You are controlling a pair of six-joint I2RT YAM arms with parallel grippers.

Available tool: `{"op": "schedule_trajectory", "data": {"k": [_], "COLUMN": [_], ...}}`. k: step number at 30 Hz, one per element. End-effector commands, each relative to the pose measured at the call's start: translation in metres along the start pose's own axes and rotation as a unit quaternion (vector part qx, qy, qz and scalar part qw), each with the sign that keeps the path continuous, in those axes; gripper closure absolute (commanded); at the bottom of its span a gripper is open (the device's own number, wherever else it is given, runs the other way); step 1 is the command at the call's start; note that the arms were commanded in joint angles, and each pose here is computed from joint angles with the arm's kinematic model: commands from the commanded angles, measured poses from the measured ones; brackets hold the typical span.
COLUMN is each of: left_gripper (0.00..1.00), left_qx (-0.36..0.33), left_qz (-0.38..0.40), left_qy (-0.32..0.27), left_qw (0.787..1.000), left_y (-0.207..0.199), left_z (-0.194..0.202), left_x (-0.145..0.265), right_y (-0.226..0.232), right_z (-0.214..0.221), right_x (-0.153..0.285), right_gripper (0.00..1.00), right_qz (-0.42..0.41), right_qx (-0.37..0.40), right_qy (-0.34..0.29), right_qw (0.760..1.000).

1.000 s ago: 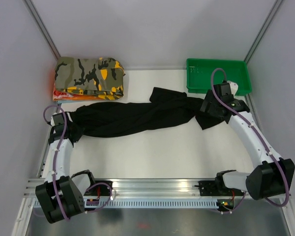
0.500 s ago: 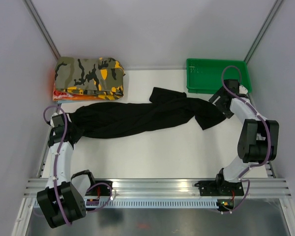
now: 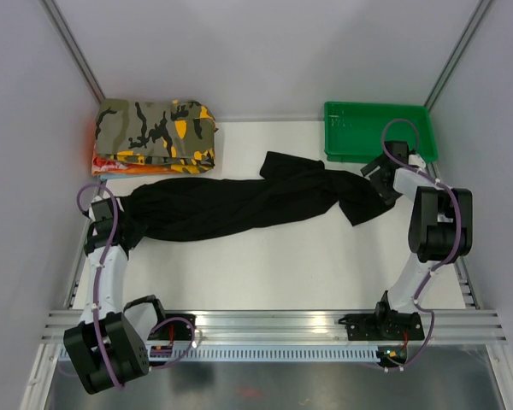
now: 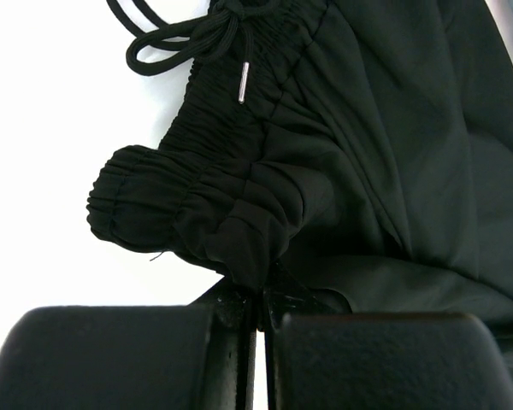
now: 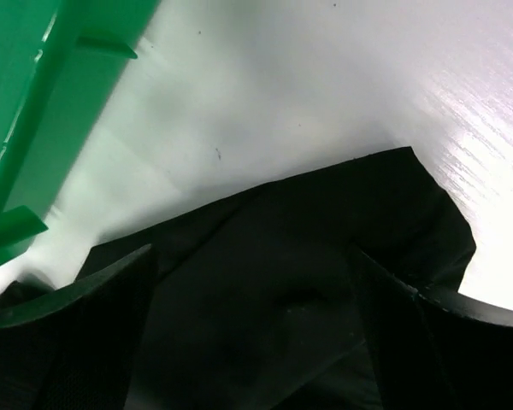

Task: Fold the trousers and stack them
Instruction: Flatten the trousers out

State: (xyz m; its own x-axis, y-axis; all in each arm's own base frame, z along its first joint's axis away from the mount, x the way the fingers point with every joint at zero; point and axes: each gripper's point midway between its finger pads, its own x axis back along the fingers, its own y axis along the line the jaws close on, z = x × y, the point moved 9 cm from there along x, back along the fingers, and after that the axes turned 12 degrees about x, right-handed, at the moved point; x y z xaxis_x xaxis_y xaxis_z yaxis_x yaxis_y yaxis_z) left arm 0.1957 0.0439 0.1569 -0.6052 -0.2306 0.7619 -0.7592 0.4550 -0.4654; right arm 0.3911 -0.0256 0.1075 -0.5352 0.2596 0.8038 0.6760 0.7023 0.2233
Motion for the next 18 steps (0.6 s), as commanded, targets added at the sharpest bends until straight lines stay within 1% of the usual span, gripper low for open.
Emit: {"op": "schedule_trajectory", "data": {"k": [1,3,4,6,7,9,10,12,14,16,17,18], "left_gripper": [0.98,0.98,0.98,0.98,0.98,0.98,0.98,0.98,0.98,0.98,0.98,0.98], "left_qx": [-0.004,-0.004,-0.005,-0.006,-0.006,-0.007,-0.007,-0.007,-0.007,-0.009,-0.009,-0.010], "left_qz": [0.017,0.019,0.018,0.017,0.018,0.017,0.016,0.019,0.021,0.031,0.032,0.033], "left_qy": [-0.013,-0.013,-0.014,-0.015,-0.017,-0.019,-0.019,-0.020,-0.020,-0.021,-0.022,-0.023], "left_qw": [1.000,1.000,1.000,1.000,1.000,1.000,1.000,1.000,1.000,0.999,0.999,0.999], "left_y": [-0.004,-0.005,-0.004,-0.004,-0.005,-0.005,-0.004,-0.005,-0.007,-0.012,-0.014,-0.015], "left_z": [-0.005,-0.005,-0.005,-0.006,-0.007,-0.007,-0.007,-0.007,-0.008,-0.012,-0.014,-0.015], "left_x": [-0.001,-0.001,-0.001,-0.001,0.000,0.000,0.000,0.000,0.000,0.002,0.002,0.003], "right_y": [-0.001,-0.002,-0.003,-0.002,-0.002,-0.001,-0.002,0.001,0.003,0.006,0.009,0.009], "right_z": [0.001,0.003,0.004,0.005,0.005,0.004,0.003,-0.004,-0.015,-0.030,-0.043,-0.050], "right_x": [-0.009,-0.013,-0.014,-0.017,-0.018,-0.020,-0.020,-0.016,0.000,0.014,0.033,0.040], "right_gripper": [0.04,0.13,0.26,0.47,0.64,0.84,1.00,1.00,1.00,1.00,1.00,1.00], "right_qz": [0.006,0.009,0.010,0.010,0.010,0.009,0.010,0.009,-0.002,-0.009,-0.019,-0.019], "right_qx": [-0.010,-0.001,0.003,0.011,0.018,0.028,0.038,0.048,0.058,0.066,0.073,0.074], "right_qy": [0.003,0.005,0.005,0.009,0.011,0.013,0.016,0.007,-0.019,-0.054,-0.084,-0.097], "right_qw": [1.000,1.000,1.000,1.000,1.000,0.999,0.999,0.999,0.998,0.996,0.994,0.992]}}
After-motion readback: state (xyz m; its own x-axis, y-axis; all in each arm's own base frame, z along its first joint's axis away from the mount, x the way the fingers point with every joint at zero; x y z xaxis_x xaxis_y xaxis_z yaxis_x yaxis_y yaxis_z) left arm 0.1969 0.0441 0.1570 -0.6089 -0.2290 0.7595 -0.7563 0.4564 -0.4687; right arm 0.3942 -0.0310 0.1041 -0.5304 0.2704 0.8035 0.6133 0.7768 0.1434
